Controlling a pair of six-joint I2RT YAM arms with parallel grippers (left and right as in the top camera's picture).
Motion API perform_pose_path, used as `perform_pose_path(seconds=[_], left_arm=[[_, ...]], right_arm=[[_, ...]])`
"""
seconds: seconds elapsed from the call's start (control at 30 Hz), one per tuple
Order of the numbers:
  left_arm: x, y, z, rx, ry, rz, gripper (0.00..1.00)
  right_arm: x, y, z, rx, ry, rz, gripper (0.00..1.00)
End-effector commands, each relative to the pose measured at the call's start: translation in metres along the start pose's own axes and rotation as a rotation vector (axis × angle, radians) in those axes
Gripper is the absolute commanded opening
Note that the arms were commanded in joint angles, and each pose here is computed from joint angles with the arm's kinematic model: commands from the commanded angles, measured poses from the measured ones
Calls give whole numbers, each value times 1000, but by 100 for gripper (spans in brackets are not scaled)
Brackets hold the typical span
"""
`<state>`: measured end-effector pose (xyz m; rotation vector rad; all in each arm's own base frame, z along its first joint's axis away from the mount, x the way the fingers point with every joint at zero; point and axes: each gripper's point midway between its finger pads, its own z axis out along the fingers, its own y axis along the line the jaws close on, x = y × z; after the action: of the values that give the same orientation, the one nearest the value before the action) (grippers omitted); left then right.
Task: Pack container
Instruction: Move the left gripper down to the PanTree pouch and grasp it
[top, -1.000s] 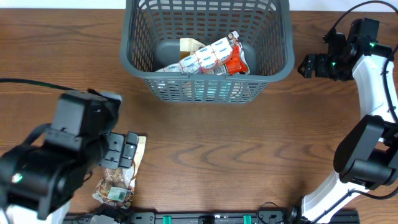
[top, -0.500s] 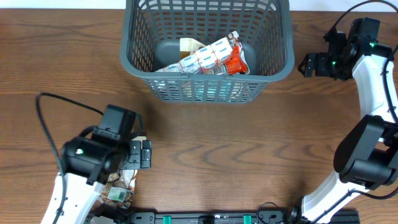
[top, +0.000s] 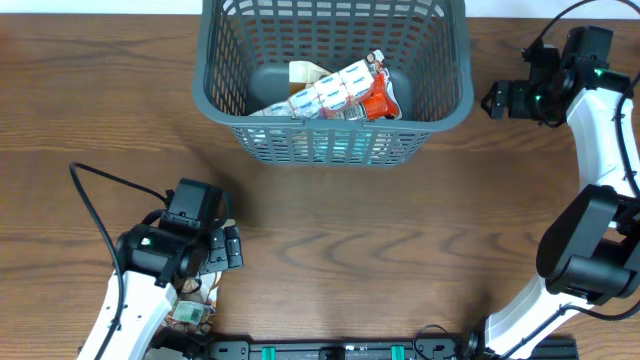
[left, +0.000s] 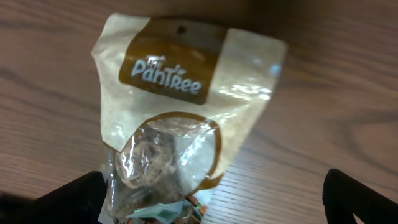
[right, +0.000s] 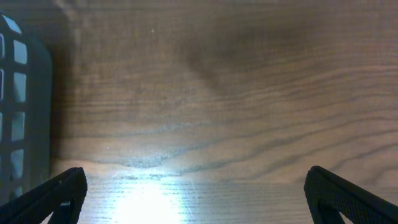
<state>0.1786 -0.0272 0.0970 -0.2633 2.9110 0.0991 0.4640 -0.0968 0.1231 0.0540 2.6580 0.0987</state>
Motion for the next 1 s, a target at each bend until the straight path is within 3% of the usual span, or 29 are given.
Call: perform_pose_path(seconds=[0.0, 0.97], left_arm=[[6, 13, 15, -66, 39, -34, 98], [19, 16, 88, -214, 310, -115, 98]], right_arm=[[-1, 6, 4, -12, -3, -17, 99], [-26, 2, 2, 8, -104, -41, 99]])
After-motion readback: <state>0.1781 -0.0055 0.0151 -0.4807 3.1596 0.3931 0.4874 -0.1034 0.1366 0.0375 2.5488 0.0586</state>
